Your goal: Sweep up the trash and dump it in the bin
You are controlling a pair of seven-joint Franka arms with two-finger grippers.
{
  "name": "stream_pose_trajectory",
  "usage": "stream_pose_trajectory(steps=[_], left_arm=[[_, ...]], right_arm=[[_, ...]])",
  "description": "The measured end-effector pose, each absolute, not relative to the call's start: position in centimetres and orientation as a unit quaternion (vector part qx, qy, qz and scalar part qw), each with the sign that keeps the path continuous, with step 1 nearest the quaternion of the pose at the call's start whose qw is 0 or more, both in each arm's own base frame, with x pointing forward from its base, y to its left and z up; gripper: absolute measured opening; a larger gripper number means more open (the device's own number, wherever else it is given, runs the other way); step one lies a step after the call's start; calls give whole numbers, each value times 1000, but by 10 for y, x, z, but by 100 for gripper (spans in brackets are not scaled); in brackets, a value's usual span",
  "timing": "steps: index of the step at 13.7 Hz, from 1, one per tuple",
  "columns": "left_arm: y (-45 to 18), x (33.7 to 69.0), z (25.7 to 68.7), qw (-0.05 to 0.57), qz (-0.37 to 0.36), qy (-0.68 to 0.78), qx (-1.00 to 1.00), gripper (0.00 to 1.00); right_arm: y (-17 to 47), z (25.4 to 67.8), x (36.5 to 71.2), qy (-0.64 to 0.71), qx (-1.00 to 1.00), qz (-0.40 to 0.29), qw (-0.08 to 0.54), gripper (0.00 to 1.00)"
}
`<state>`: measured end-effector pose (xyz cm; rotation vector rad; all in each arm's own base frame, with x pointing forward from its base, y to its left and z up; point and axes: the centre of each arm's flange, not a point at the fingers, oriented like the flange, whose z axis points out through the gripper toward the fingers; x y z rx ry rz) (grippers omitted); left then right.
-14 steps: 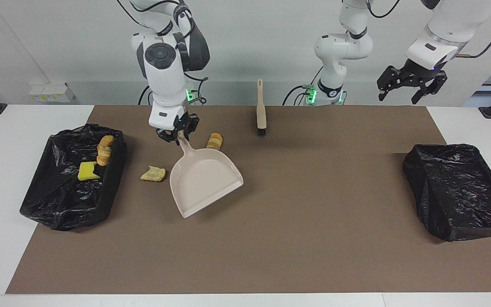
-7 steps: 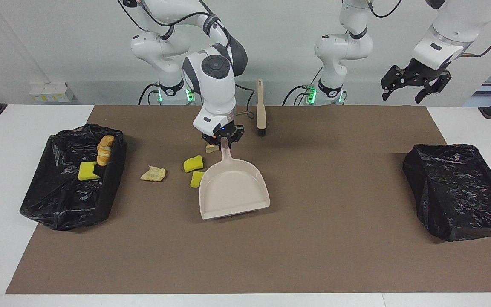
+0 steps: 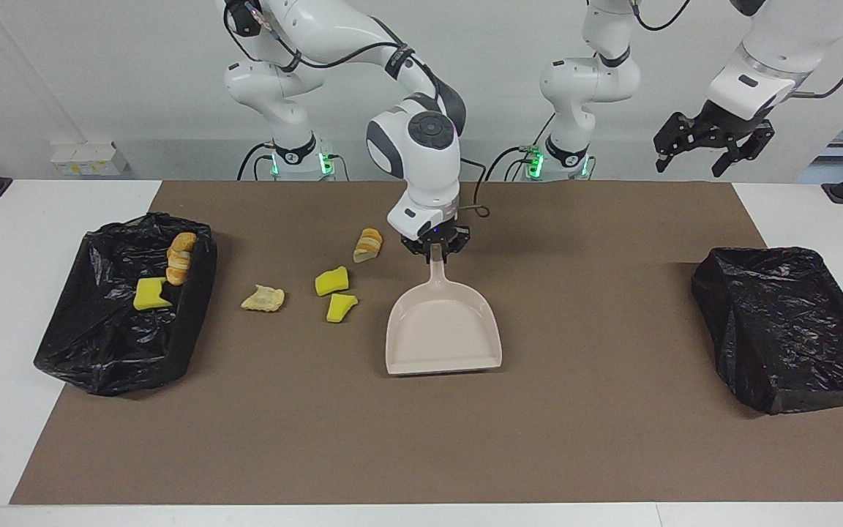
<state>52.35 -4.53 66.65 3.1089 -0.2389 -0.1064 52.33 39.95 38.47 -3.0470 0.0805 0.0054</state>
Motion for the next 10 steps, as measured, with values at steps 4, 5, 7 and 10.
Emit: stream_pose_trajectory(steps=[4,5,7,10], left_arm=[[-45,523,667,11,-34,-77,996,100],[-45,523,667,11,-34,-76,996,100],[-46,522,669,11,-32,-77,996,100],[-46,512,682,10,-21,-78,997,100]], right_arm=[[406,375,520,49,-998,3,49,33],[405,371,518,49,-998,5,47,33],[406,369,516,47,-998,10,44,47],[415,384,497,32,-999,20,29,81]])
